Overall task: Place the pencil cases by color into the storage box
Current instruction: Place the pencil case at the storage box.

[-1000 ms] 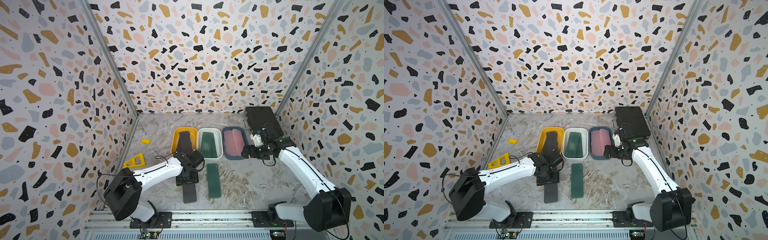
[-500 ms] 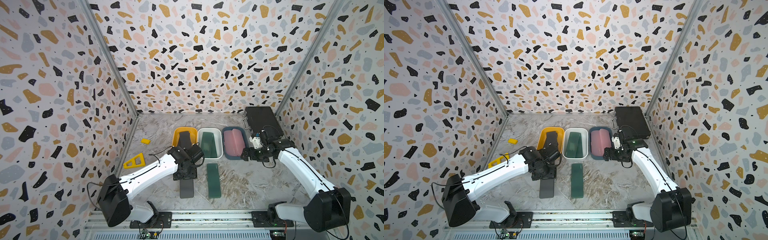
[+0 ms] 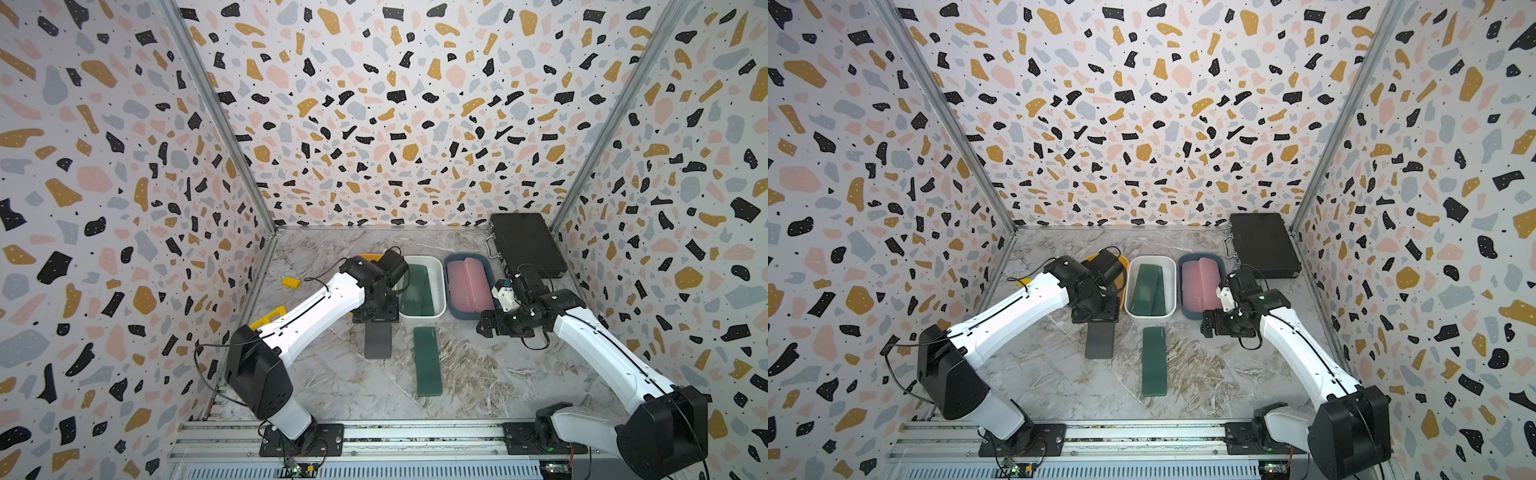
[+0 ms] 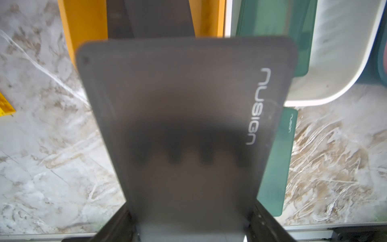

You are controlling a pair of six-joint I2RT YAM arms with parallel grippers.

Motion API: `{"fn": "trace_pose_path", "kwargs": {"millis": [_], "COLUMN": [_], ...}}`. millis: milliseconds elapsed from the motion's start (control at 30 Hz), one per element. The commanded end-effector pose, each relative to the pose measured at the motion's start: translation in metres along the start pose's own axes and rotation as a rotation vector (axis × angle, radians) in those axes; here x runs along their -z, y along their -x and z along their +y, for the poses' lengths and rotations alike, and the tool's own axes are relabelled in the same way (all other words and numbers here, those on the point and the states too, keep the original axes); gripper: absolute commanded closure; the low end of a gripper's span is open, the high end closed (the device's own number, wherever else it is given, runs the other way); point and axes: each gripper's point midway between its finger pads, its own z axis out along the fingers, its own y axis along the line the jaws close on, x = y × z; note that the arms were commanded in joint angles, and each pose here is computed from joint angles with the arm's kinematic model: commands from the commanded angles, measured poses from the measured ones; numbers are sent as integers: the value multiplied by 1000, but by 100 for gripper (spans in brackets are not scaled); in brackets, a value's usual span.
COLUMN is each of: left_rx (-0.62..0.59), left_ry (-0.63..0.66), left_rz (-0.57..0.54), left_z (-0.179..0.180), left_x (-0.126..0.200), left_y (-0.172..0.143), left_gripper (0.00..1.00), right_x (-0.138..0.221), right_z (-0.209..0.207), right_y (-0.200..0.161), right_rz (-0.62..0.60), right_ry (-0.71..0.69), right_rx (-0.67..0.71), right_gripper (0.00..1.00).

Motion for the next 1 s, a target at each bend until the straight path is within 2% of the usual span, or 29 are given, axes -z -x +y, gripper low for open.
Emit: {"fn": "trace_pose_path", "kwargs": {"millis": [0, 500, 967], "left_rx": [-42, 16, 3], "left_ry": [-4, -7, -76], "left_rz": [-5, -26, -33], "left_z": [5, 43, 52], "left_x": [5, -17, -49], "left_y": [22, 107, 147], "left_gripper": [41, 41, 41], "right_x": [2, -2, -3], "right_z": [4, 10, 12], "right_y": [-3, -5, -9], "right_rz": [-1, 16, 26], "right_ry": [-12, -22, -23], "right_rx": [-2, 18, 22], "right_gripper": [3, 3, 3]}}
